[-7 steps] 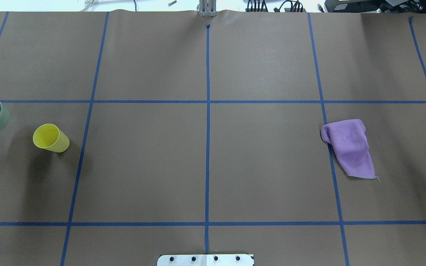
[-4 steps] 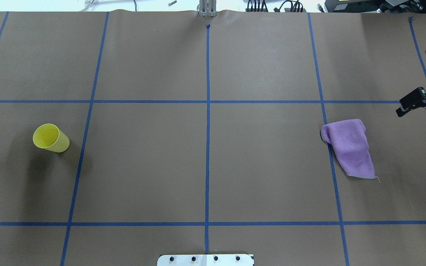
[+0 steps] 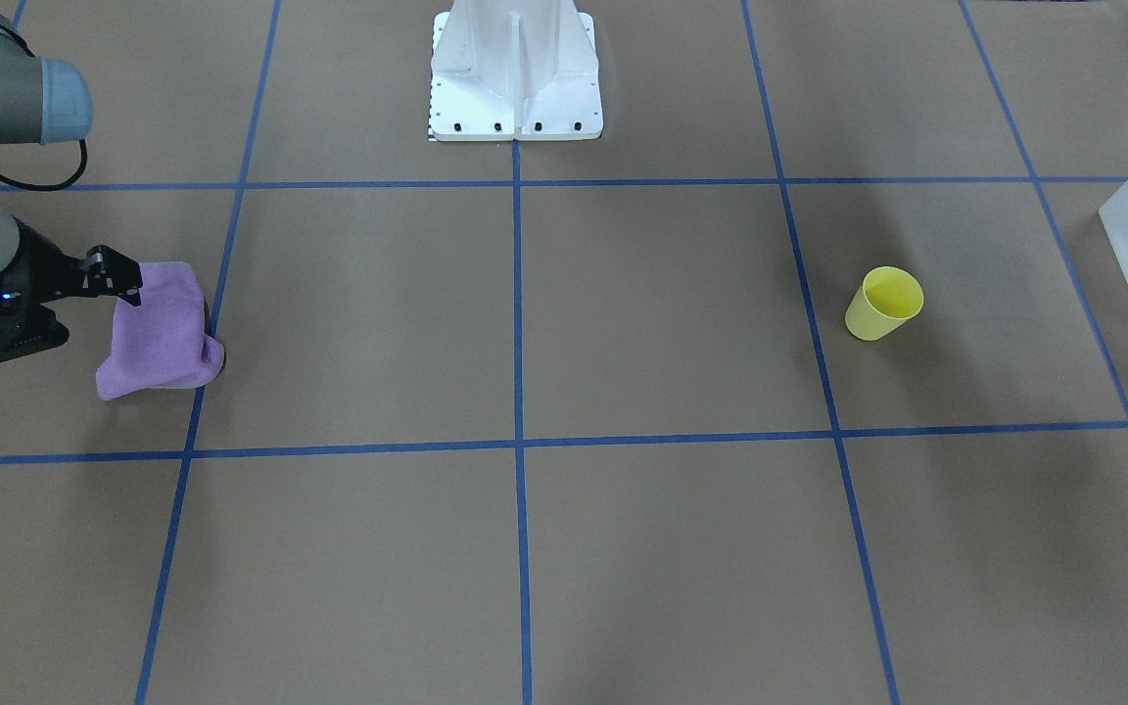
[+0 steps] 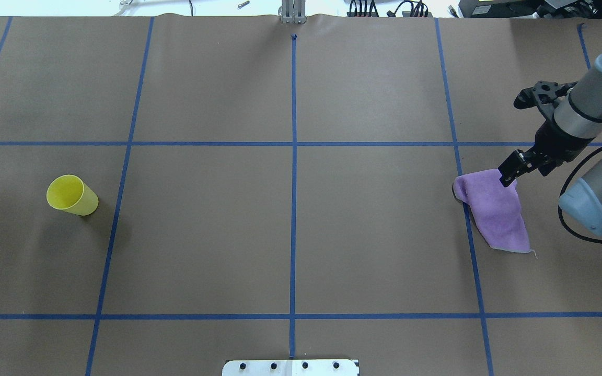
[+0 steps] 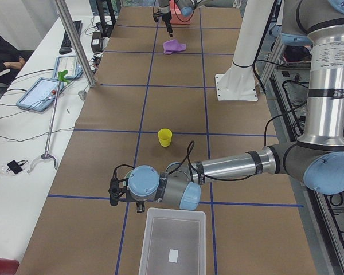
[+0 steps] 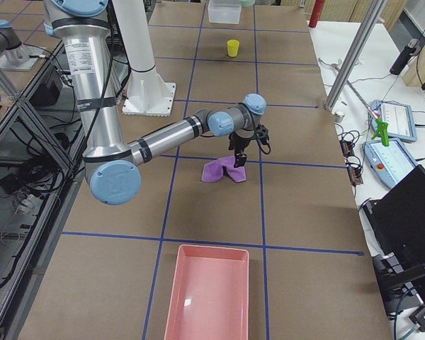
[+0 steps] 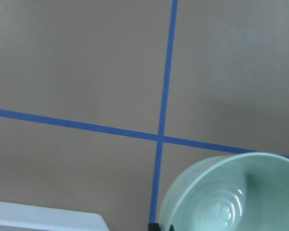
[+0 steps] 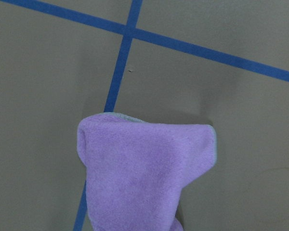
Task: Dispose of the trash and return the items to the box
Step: 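Lower the right gripper onto the lavender cloth while the left arm carries the bowl off, then close the right gripper on the lavender cloth and lift it away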
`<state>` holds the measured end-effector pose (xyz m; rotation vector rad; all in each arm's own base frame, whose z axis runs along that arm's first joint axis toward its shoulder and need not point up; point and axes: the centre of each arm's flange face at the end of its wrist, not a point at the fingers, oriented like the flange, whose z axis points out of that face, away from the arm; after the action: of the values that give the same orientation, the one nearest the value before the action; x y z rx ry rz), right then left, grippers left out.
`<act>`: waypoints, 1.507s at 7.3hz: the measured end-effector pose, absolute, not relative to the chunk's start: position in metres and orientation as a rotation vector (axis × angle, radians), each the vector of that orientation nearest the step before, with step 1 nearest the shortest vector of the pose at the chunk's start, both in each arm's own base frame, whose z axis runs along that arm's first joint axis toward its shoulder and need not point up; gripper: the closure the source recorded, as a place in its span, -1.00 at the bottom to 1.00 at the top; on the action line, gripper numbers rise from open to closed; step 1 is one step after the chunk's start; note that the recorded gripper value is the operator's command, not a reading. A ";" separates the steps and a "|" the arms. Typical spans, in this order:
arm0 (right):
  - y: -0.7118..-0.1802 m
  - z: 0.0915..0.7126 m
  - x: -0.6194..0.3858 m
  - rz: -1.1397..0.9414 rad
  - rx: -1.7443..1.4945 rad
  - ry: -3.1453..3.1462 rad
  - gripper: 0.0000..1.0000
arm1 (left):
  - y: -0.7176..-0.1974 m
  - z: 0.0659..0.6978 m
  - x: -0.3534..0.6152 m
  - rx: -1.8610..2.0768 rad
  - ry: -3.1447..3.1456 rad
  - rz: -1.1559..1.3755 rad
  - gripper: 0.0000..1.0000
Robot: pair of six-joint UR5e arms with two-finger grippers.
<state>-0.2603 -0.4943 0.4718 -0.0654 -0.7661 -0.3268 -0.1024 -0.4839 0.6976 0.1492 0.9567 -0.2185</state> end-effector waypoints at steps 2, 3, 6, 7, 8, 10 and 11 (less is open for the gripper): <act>-0.492 0.499 -0.287 -0.347 -0.120 -0.726 -0.01 | -0.473 0.711 -0.145 0.192 0.857 -0.219 1.00; -0.490 0.507 -0.293 -0.353 -0.135 -0.714 0.99 | -0.467 0.716 -0.161 0.197 0.824 -0.220 1.00; -0.488 0.504 -0.310 -0.379 -0.136 -0.709 1.00 | -0.453 0.739 -0.192 0.192 0.717 -0.199 1.00; -0.491 0.496 -0.313 -0.375 -0.125 -0.709 1.00 | -0.447 0.752 -0.197 0.181 0.703 -0.188 1.00; -0.495 0.485 -0.316 -0.362 -0.113 -0.713 1.00 | -0.440 0.764 -0.200 0.166 0.685 -0.182 1.00; -0.503 0.451 -0.307 -0.326 -0.065 -0.744 1.00 | -0.410 0.799 -0.198 0.106 0.622 -0.183 1.00; -0.505 0.430 -0.293 -0.303 -0.031 -0.768 1.00 | -0.392 0.820 -0.196 0.068 0.600 -0.184 1.00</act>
<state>-0.2928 -0.5054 0.4299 -0.0307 -0.7678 -0.3029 -0.1958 -0.3922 0.8202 0.0677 0.5996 -0.1840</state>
